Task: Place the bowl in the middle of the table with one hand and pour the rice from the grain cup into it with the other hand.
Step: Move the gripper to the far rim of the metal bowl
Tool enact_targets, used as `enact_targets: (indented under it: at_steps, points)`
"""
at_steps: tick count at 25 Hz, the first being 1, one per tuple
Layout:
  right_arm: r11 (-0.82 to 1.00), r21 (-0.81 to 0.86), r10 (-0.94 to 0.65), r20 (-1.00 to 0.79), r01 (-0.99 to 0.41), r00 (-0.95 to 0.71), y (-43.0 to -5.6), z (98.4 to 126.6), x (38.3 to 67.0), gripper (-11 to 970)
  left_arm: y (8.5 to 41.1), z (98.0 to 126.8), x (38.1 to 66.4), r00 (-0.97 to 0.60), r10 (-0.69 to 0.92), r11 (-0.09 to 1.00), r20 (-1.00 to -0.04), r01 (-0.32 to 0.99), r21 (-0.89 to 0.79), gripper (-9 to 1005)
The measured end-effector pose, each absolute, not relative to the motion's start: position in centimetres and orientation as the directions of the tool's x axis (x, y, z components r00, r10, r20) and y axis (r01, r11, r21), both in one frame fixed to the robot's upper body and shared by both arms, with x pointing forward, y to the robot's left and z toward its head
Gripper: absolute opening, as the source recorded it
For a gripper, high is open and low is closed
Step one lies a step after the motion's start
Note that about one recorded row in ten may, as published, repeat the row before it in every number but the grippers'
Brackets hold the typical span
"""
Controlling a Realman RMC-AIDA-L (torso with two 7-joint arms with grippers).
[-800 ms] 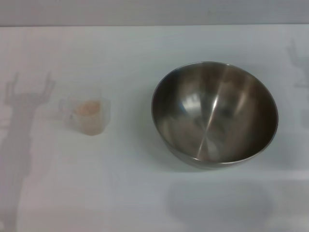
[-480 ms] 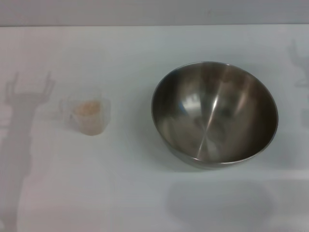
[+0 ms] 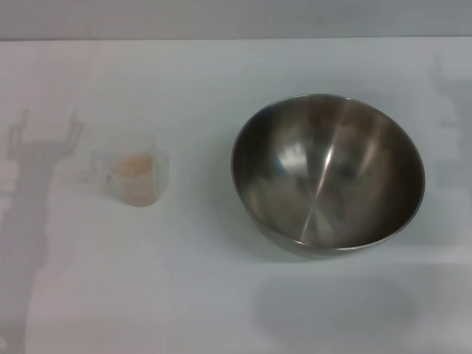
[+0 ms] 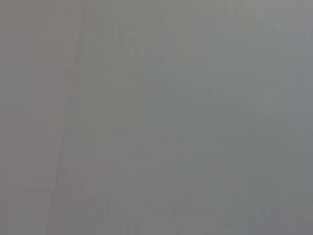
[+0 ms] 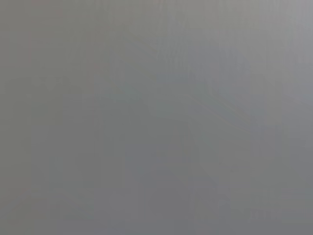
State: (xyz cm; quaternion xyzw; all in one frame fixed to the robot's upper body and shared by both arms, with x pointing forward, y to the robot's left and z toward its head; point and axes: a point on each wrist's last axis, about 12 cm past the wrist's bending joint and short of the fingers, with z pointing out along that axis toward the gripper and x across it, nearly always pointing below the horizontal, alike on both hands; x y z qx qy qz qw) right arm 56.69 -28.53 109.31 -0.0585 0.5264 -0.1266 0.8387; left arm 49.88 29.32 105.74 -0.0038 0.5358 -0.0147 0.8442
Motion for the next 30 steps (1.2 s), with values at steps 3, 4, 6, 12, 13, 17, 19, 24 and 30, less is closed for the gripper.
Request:
enact_targets:
  at_steps: [3, 4, 6, 12, 13, 17, 19, 24, 30]
  points:
    - [0.978, -0.180, -0.206, -0.912, 0.106, 0.356, -27.3, 109.6, 57.9, 757, 29.4, 105.8, 49.9, 0.426, -0.028, 1.000, -0.904, 0.021, -0.021, 833]
    - [0.984, -0.159, -0.178, -0.929, 0.087, 0.323, -26.7, 109.8, 58.5, 757, 29.4, 105.8, 49.9, 0.426, -0.028, 1.000, -0.904, 0.021, -0.021, 833]
    - [0.990, -0.129, -0.139, -0.960, 0.054, 0.244, -25.9, 110.2, 59.5, 757, 29.4, 105.7, 49.9, 0.425, -0.027, 1.000, -0.905, 0.020, -0.020, 833]
    - [0.997, -0.029, -0.031, -0.999, -0.077, -0.020, -24.4, 112.7, 62.1, 757, 29.6, 105.7, 49.8, 0.424, -0.022, 1.000, -0.906, 0.017, -0.017, 833]
    - [0.995, -0.008, -0.015, -0.997, -0.097, -0.070, -24.4, 113.2, 62.4, 757, 29.6, 105.7, 49.8, 0.423, -0.020, 1.000, -0.906, 0.017, -0.014, 833]
    - [0.981, 0.061, 0.011, -0.966, -0.183, -0.260, -24.4, 114.9, 62.8, 757, 29.7, 105.7, 49.8, 0.421, -0.014, 1.000, -0.907, 0.015, -0.008, 833]
    - [0.970, 0.092, 0.008, -0.937, -0.224, -0.348, -24.6, 116.0, 62.6, 757, 29.7, 105.7, 49.8, 0.421, -0.013, 1.000, -0.907, 0.015, -0.007, 833]
    - [0.931, 0.170, -0.043, -0.827, -0.322, -0.561, -25.4, 118.8, 61.7, 756, 29.8, 105.8, 49.9, 0.425, -0.012, 1.000, -0.905, 0.015, -0.006, 833]
    - [0.883, 0.261, -0.130, -0.661, -0.389, -0.739, -26.4, 121.0, 60.5, 756, 29.8, 105.9, 50.0, 0.428, -0.012, 1.000, -0.904, 0.009, -0.010, 833]
